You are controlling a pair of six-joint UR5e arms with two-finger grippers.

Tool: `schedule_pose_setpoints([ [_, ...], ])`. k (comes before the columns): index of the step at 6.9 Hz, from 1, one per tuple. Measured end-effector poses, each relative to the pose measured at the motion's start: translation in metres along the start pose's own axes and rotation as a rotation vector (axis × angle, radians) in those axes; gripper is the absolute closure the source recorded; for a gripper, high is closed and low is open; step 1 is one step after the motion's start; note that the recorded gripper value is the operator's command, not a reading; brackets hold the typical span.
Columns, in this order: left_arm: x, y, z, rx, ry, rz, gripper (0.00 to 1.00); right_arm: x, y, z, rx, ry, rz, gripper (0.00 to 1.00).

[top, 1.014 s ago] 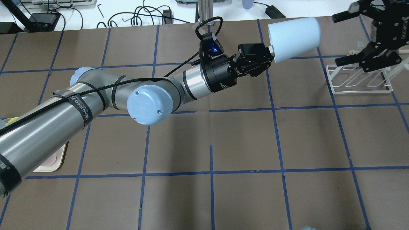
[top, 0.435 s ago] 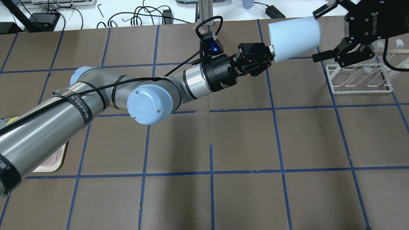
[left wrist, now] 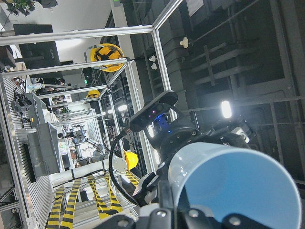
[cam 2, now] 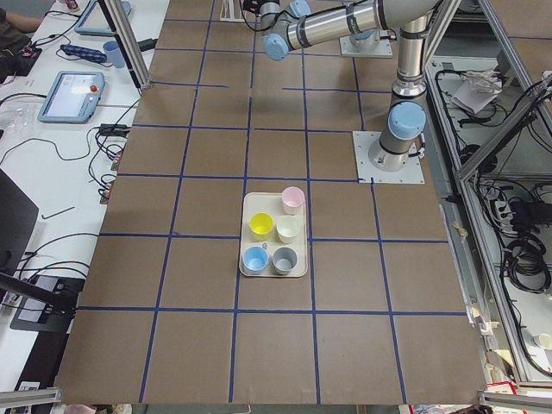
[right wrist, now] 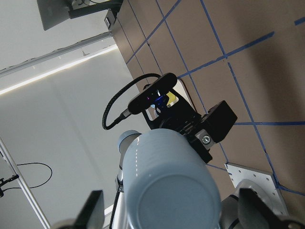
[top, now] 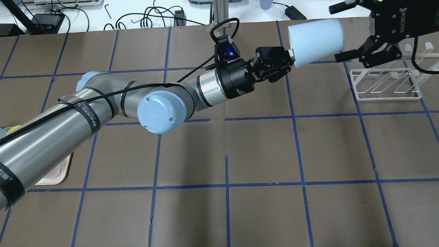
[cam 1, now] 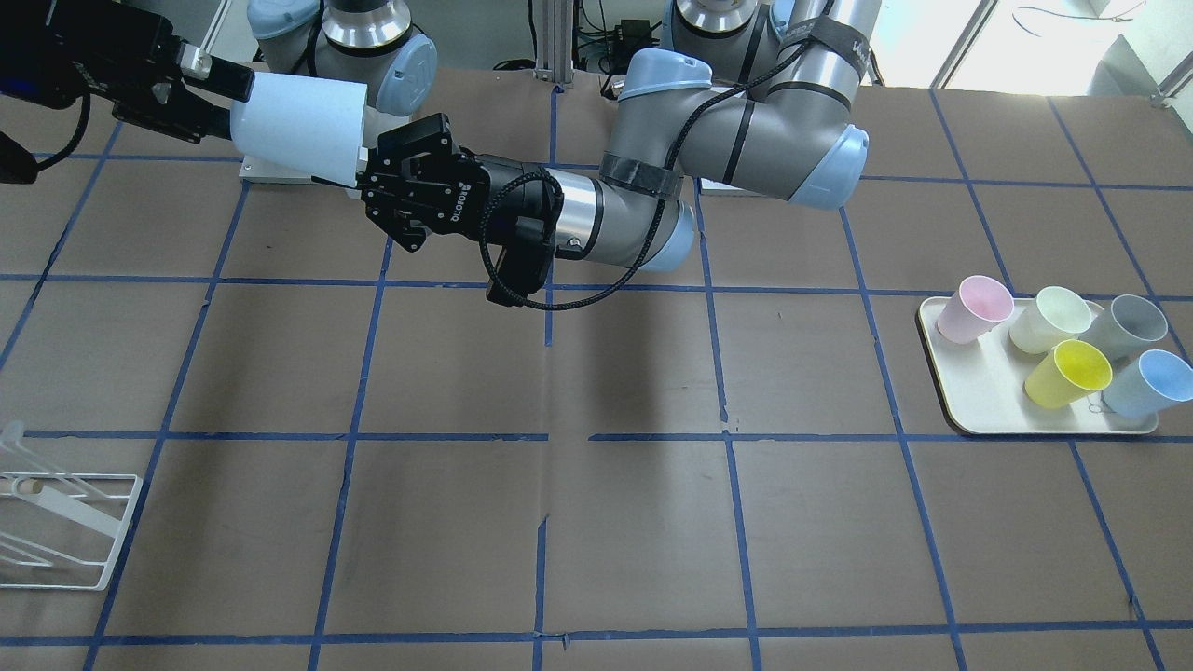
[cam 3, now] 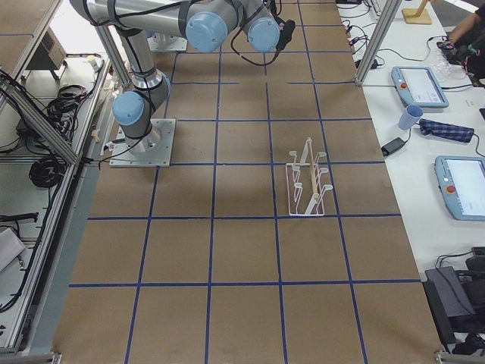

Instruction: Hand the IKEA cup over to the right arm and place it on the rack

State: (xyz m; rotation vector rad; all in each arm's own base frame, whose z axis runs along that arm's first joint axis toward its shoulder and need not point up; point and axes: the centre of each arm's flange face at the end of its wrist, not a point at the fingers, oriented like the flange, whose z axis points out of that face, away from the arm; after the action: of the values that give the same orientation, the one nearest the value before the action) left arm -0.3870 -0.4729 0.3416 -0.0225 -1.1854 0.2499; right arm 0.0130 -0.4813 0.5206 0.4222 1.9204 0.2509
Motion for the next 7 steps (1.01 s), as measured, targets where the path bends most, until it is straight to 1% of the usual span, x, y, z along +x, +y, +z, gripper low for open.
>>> schedule_pose_setpoints([
  [3, -0.0012, -0.0001, -0.0002, -0.001, -0.001, -0.001, 1.0, 0.001, -0.0017, -0.0003, 0.001, 0.008, -0.009, 0.26],
  [4, -0.0011, 0.0001, -0.0002, -0.002, -0.002, 0.0, 1.0, 0.0008, -0.002, -0.0005, 0.001, 0.009, -0.011, 0.37],
  [5, -0.0007, 0.0001, 0.0, -0.004, -0.002, 0.0, 1.0, 0.0005, -0.0021, -0.0008, 0.001, 0.009, -0.012, 0.39],
  [6, -0.0005, 0.0, 0.0003, -0.006, -0.002, 0.001, 0.53, 0.0003, -0.0021, -0.001, 0.001, 0.01, -0.013, 0.44],
  [7, -0.0001, -0.0001, 0.0004, -0.008, -0.004, 0.0, 0.41, 0.0001, -0.0021, -0.0011, 0.001, 0.011, -0.013, 0.46],
])
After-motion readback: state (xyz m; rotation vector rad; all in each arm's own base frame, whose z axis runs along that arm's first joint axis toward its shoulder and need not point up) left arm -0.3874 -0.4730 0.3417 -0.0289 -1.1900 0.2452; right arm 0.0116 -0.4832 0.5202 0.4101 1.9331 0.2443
